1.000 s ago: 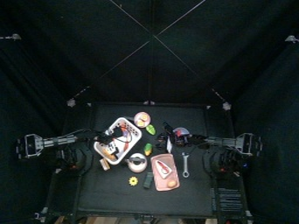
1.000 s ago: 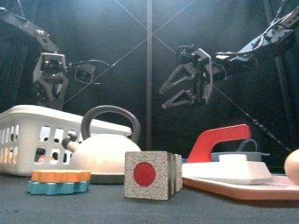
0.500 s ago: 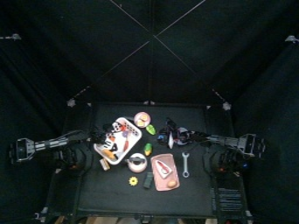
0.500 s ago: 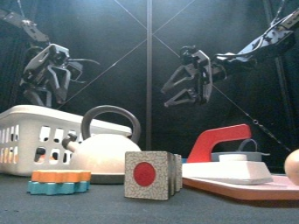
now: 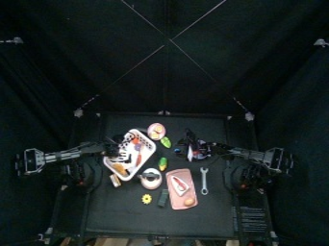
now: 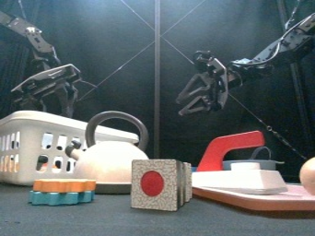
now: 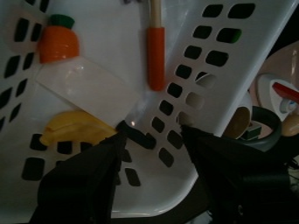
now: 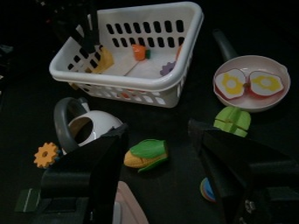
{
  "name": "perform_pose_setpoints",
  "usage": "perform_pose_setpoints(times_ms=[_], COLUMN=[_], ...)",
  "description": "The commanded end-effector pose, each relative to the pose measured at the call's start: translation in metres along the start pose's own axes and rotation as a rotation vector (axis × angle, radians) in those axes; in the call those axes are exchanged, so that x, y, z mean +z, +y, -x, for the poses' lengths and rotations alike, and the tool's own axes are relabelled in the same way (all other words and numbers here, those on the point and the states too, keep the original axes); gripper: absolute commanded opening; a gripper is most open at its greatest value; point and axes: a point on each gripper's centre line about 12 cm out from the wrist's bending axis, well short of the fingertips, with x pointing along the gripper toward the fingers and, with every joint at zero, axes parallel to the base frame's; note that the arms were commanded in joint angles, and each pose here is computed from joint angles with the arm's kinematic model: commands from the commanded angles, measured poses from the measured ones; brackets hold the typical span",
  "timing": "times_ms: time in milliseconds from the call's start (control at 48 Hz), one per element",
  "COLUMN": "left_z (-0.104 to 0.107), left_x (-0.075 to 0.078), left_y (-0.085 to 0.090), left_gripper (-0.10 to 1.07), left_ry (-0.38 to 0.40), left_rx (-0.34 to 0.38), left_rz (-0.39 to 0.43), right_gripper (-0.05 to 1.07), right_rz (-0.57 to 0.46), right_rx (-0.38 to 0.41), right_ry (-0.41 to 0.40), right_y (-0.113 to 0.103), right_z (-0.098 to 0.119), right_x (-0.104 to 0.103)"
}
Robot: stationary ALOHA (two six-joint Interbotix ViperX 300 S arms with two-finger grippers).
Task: Grab cleaver
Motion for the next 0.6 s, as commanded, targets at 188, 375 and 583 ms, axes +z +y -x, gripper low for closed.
perform_pose_setpoints(times_ms=[188, 375, 583], left_z=[0.003, 0.013, -0.001], left_x=[0.005, 0.011, -0.007], left_y=[-0.016, -0.026, -0.023], left_gripper=[0.89, 0.89, 0.89], left_ry=[0.086, 0.045, -0.081], left_rx=[0.055, 0.062, 0.173], left_rz=[0.049, 0.104, 0.171], right_gripper=[0.90, 0.90, 0.90], right_rz=[0.018, 0.021, 0.031], right_rx=[0.004, 0.003, 0.004], right_ry=[-0.056, -0.047, -0.043], right_y=[0.002, 0.001, 0.002], right_z=[0.004, 0.004, 0.004], right_x=[0.021, 0.017, 0.017])
